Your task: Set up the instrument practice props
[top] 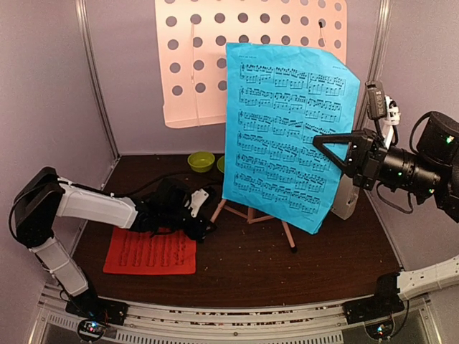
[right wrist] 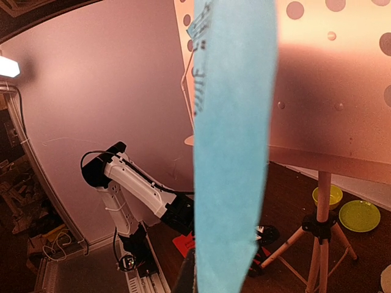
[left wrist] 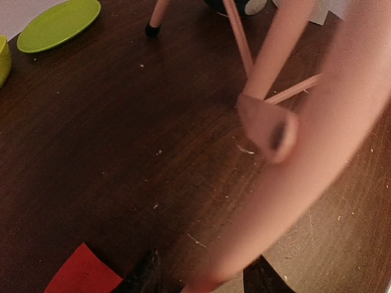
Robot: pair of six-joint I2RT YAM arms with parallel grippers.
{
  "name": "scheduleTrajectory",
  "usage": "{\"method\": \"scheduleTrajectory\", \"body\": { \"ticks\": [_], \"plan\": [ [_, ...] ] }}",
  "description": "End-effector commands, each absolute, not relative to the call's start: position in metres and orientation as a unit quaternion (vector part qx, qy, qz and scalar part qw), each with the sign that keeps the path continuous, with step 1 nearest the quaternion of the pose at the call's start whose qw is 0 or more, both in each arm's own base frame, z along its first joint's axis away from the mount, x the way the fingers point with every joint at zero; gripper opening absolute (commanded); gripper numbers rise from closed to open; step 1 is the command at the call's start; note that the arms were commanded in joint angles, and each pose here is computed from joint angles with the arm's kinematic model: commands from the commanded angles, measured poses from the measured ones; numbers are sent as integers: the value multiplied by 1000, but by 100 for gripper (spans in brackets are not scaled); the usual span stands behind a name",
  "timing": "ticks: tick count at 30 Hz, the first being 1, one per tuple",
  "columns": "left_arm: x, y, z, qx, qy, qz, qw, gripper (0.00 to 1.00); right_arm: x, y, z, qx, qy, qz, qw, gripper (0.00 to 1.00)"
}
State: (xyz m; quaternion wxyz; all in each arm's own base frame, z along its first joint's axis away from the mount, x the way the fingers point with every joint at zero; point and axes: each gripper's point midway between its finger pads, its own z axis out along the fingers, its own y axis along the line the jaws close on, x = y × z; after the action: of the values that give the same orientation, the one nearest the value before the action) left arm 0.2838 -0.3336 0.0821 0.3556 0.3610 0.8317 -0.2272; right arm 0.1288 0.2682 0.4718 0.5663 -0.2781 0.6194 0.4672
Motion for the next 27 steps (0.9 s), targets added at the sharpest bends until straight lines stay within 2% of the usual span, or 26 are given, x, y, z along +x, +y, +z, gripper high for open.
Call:
{"method": "scheduleTrajectory", "body": {
  "ticks": [1, 8, 12, 14, 17, 19, 22, 27],
  "plan": [
    [320, -319, 94, 348, 826, -201, 396, 42, 126, 264, 486, -273, 610, 478, 570, 0],
    [362, -301, 92, 329, 837, -178, 399, 32, 127, 264, 484, -279, 614, 468, 571, 0],
    [381, -288, 92, 313, 846, -174, 396, 32, 125, 266, 486, -290, 614, 466, 568, 0],
    [379, -286, 98, 324, 838, -182, 399, 36, 125, 267, 488, -295, 613, 464, 568, 0],
    [365, -288, 123, 346, 813, -206, 421, 51, 125, 269, 497, -296, 605, 464, 575, 0],
    [353, -283, 142, 339, 802, -222, 438, 57, 127, 271, 505, -296, 601, 463, 580, 0],
    [331, -271, 168, 320, 793, -242, 459, 63, 131, 270, 519, -289, 599, 456, 592, 0],
    [303, -230, 210, 242, 801, -237, 494, 65, 139, 254, 551, -254, 588, 443, 628, 0]
  ]
}}
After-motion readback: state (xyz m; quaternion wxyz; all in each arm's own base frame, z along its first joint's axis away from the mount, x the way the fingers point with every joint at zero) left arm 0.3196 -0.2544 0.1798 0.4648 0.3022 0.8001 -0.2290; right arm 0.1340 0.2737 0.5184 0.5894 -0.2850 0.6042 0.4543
